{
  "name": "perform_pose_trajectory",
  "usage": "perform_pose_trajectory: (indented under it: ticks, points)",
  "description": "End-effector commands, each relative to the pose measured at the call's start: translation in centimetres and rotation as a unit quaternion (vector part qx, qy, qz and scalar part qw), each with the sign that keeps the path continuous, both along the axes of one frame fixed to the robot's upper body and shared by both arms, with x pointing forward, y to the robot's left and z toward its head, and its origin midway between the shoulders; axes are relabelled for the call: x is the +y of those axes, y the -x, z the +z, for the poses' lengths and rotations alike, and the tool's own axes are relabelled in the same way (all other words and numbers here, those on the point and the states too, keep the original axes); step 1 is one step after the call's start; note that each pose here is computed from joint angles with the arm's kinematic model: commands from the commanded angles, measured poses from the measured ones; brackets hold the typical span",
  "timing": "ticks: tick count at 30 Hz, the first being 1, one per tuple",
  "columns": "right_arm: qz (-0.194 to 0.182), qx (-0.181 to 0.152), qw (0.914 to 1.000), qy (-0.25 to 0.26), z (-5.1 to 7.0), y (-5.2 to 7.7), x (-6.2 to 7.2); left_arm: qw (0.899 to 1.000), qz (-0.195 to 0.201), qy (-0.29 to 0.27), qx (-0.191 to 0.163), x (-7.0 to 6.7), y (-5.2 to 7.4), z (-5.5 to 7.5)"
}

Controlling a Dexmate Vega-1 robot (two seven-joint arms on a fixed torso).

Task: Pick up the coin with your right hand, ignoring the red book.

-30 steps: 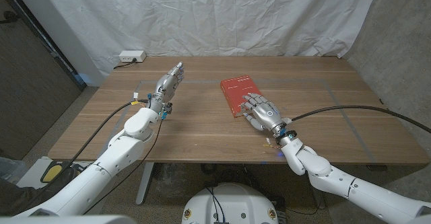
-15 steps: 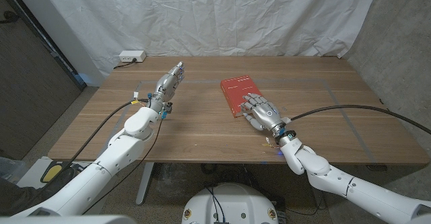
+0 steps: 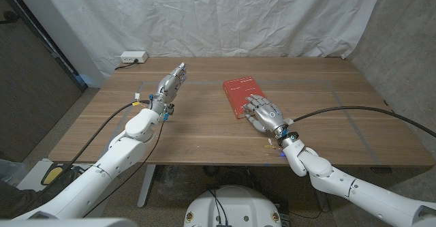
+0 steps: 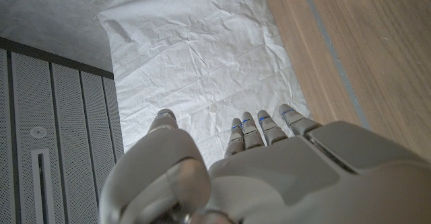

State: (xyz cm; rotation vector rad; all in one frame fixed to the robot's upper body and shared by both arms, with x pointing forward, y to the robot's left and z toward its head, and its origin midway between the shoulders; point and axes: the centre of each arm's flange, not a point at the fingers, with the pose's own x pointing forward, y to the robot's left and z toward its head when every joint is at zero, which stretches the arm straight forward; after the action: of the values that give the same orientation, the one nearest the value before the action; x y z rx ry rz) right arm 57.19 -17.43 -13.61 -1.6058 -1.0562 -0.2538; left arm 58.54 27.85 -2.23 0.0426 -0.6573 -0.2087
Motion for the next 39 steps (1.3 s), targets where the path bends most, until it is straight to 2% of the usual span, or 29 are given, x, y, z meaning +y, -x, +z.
perform_pose_trajectory:
  ticks: [1, 18, 39]
  points:
    - [0.001, 0.001, 1.0, -0.002, 0.09, -0.34, 0.14, 1.0, 0.004, 0.004, 0.001, 0.33, 0.36, -0.33]
    - [0.003, 0.002, 1.0, -0.005, 0.23, -0.46, 0.32, 1.0, 0.006, 0.009, 0.006, 0.74, 0.29, -0.89]
    - [0.006, -0.002, 1.0, -0.003, 0.36, -0.38, -0.18, 1.0, 0.001, 0.009, 0.006, 0.68, -0.15, -0.79]
